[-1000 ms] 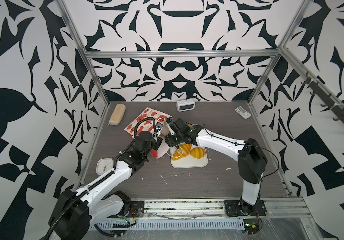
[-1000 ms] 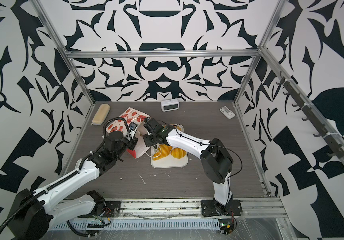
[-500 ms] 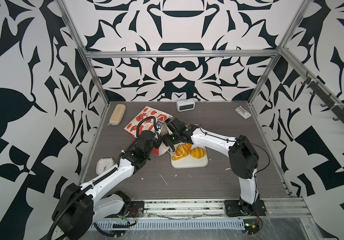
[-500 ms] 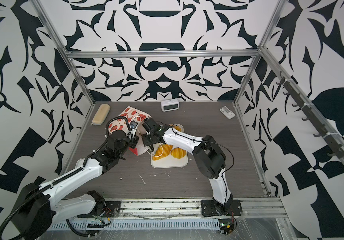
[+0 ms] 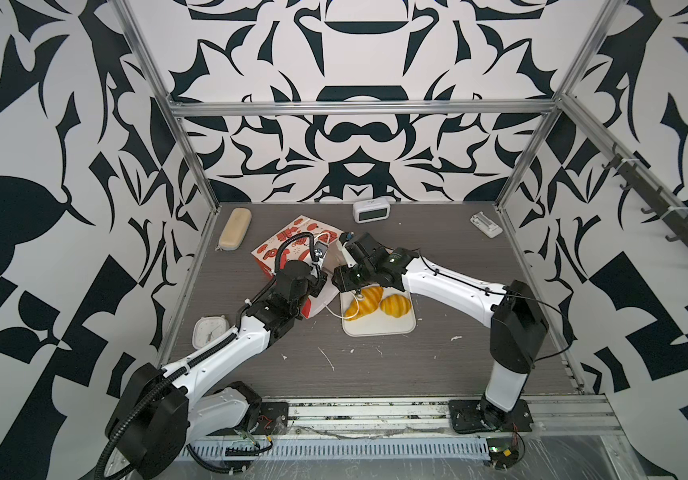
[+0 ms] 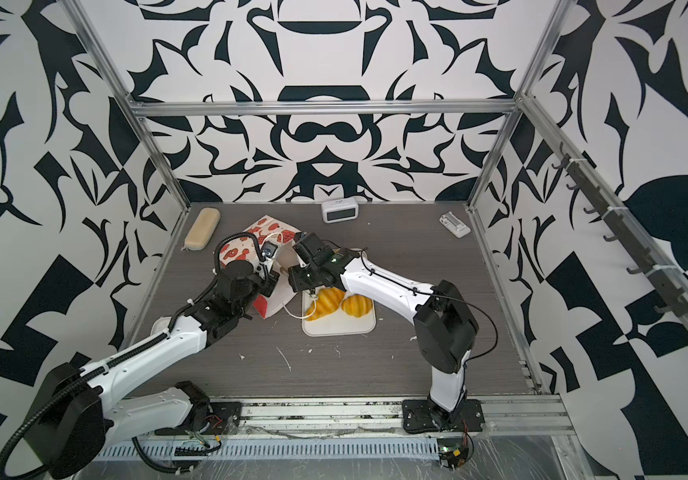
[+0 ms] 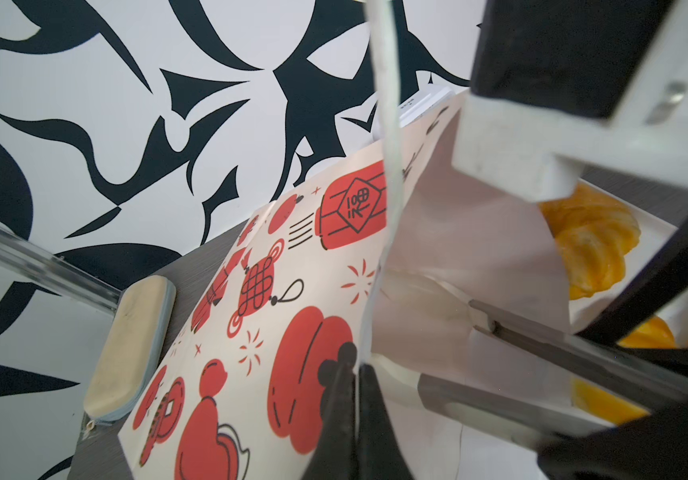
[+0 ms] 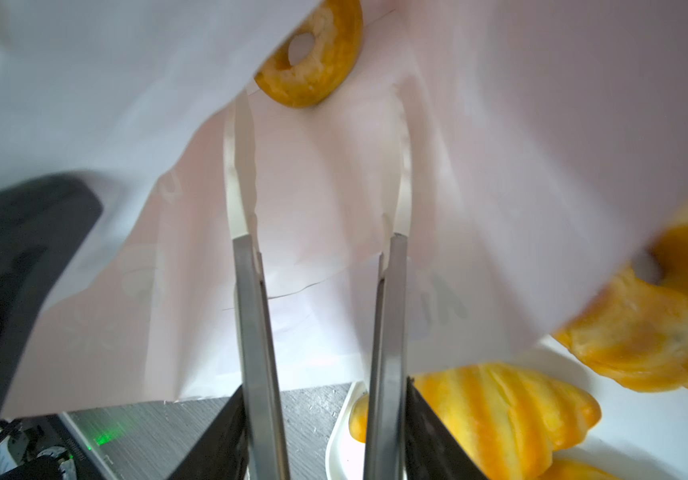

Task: Take the fake bread out of the paper bag
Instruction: 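Insert the open right tongs into the paper bag's mouth toward the ring bread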

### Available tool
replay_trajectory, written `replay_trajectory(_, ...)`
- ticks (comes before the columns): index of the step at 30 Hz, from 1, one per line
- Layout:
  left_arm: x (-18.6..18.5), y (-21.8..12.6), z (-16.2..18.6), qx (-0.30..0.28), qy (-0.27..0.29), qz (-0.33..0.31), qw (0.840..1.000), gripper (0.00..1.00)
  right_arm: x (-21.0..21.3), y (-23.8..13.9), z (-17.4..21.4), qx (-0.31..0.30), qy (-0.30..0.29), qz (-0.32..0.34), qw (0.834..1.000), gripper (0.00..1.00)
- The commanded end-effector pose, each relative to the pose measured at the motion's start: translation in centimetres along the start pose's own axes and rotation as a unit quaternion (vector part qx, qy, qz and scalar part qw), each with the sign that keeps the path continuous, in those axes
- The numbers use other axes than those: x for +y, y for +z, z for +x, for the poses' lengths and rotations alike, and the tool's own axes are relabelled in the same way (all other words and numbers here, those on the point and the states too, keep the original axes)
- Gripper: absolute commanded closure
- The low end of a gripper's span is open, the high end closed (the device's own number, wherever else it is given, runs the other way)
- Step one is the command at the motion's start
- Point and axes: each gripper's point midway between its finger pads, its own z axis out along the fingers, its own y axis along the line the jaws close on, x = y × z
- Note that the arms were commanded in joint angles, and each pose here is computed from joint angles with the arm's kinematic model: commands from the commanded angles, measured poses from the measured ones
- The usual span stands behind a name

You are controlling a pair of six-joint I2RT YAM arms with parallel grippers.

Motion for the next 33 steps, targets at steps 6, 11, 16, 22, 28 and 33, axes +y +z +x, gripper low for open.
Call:
replay_trajectory(6,1.2,0.0,-1.8,-0.016,-0.009,-0.023,1.0,0.95,2.2,-2.4,-0.7,-0.024,-0.006,-0.019,1.0,0.44)
replay_trajectory(11,1.0,0.1,-2.0,-0.018,-0.01,-0.02,1.0,0.95,2.4,-2.1,-0.7,-0.025,-0.009,-0.02,0.999,0.44)
replay_trajectory(16,1.2,0.1,-2.6,-0.021,-0.012,-0.021,0.999,0.95,3.2,-1.2,-0.8,-0.022,-0.005,-0.035,0.999,0.45)
replay_trajectory(22,1.3,0.2,-3.0,-0.023,-0.015,-0.023,0.999,0.95,3.0,-0.2,-1.0,-0.021,-0.002,-0.027,0.999,0.45)
replay_trajectory(28,1.8,0.3,-3.3,-0.025,-0.017,-0.038,0.999,0.95,3.2,-0.8,-0.3,-0.022,0.003,-0.027,0.999,0.46)
replay_trajectory(33,1.9,0.1,-3.7,-0.031,-0.019,-0.038,0.999,0.95,2.9,-1.4,0.4,-0.021,0.002,-0.014,1.0,0.47)
